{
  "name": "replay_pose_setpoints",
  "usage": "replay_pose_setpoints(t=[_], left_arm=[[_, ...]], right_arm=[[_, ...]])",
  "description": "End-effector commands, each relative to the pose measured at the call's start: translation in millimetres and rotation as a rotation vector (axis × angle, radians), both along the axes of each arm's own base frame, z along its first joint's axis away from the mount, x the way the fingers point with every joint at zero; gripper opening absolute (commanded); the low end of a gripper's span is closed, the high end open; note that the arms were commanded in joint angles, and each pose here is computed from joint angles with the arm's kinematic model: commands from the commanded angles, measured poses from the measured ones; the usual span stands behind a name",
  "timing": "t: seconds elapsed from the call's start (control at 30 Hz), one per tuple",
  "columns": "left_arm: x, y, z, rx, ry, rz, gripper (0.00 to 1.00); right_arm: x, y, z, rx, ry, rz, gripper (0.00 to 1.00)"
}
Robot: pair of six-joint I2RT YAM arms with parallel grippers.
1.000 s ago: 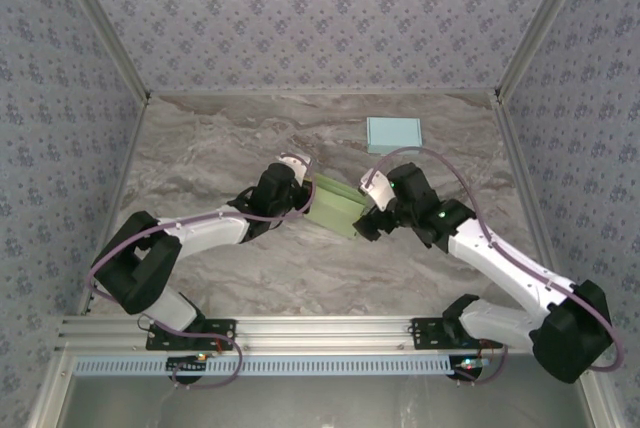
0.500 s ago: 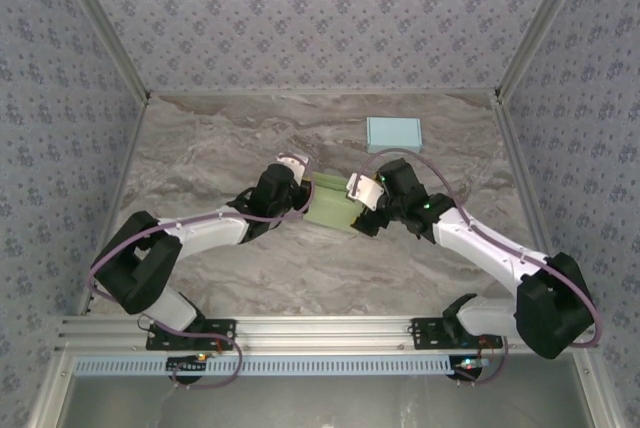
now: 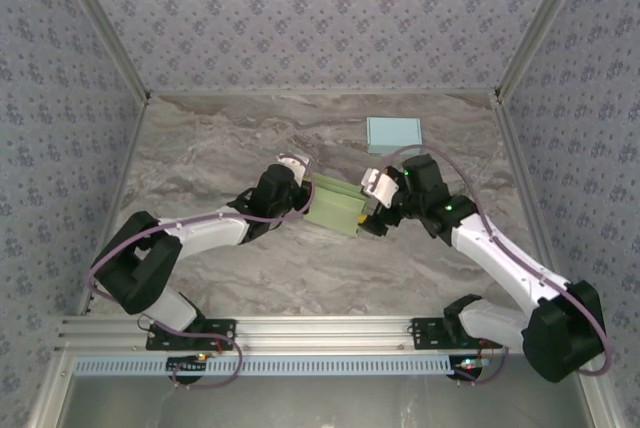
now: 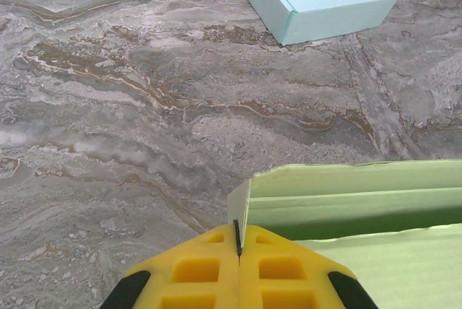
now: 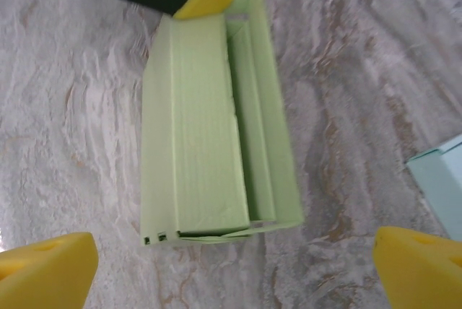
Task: Fold the paper box
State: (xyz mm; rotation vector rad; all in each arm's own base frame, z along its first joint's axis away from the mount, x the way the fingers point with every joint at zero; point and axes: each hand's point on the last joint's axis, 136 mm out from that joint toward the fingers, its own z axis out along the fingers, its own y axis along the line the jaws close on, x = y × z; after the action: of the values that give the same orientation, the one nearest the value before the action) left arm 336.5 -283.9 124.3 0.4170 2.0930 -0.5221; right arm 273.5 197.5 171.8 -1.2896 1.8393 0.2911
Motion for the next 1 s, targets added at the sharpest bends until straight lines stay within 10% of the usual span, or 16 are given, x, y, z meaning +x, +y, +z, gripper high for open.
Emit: replay_pose_setpoints(t=[0.0, 0.53, 0.97], left_arm=[[-10, -2, -8, -0.004, 0.037, -0.024, 0.01], [-9, -4, -5, -0.022, 0.033, -0.020, 0.01], [-9, -3, -3, -0.023, 0.021, -0.019, 0.00]], right_arm=[[-4, 9, 5, 0.077, 0.002, 0.044, 1.00], [26, 49, -45, -0.108, 0.268, 0.062, 0.98], [27, 50, -62, -0.287, 0.271, 0.070, 0.52]])
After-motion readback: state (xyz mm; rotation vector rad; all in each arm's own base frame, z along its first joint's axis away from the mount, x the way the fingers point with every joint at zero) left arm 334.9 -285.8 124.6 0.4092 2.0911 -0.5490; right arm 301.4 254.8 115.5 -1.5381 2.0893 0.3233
